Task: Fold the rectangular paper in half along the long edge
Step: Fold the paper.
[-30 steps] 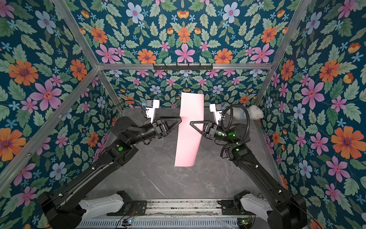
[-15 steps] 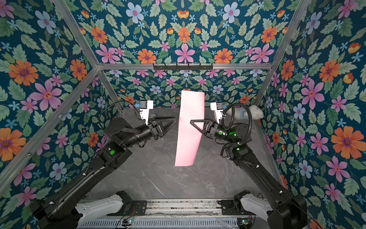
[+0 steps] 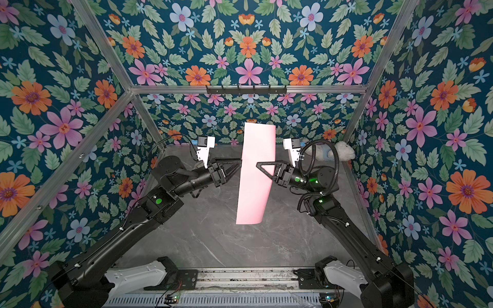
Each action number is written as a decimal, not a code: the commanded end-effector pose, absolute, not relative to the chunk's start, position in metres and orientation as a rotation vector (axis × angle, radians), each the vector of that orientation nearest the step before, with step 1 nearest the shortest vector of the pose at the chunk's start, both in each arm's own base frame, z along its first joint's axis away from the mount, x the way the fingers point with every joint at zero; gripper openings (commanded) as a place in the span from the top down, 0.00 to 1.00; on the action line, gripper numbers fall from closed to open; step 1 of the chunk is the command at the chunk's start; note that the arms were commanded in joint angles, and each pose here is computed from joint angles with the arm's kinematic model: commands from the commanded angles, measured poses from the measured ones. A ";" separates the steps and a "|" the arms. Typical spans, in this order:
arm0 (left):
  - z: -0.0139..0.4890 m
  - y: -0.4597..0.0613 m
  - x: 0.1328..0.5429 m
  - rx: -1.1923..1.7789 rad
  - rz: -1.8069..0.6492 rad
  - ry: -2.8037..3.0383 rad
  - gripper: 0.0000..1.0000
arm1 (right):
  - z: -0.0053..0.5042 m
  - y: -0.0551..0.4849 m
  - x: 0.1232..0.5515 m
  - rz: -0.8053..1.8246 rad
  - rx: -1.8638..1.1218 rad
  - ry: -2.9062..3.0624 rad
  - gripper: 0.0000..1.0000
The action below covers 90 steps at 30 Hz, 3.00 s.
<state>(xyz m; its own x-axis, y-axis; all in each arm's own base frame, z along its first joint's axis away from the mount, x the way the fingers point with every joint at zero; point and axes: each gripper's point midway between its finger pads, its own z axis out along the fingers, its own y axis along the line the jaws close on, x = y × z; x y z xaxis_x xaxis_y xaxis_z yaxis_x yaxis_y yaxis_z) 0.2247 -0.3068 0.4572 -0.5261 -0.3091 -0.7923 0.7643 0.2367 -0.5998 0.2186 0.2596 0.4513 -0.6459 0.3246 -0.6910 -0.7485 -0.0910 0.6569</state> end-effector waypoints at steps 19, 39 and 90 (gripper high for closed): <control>0.468 -0.311 0.215 0.465 -1.534 1.530 0.56 | 0.450 0.261 0.222 1.821 -0.489 1.406 0.85; 0.459 -0.322 0.214 0.482 -1.563 1.556 0.65 | 0.453 0.268 0.228 1.747 -0.495 1.431 0.86; 0.486 -0.307 0.163 0.641 -1.759 1.258 1.00 | 0.469 0.259 0.180 1.649 -0.731 1.426 0.53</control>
<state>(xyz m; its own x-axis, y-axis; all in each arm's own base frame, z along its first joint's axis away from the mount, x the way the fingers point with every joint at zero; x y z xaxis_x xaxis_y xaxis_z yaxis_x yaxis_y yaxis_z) 0.1756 -0.3132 0.4672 -0.5398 -0.3108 -0.7823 0.8323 -0.0576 -0.5514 0.1849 0.2578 0.4735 -0.5040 0.2386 -0.8301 -0.8572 -0.0209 0.5145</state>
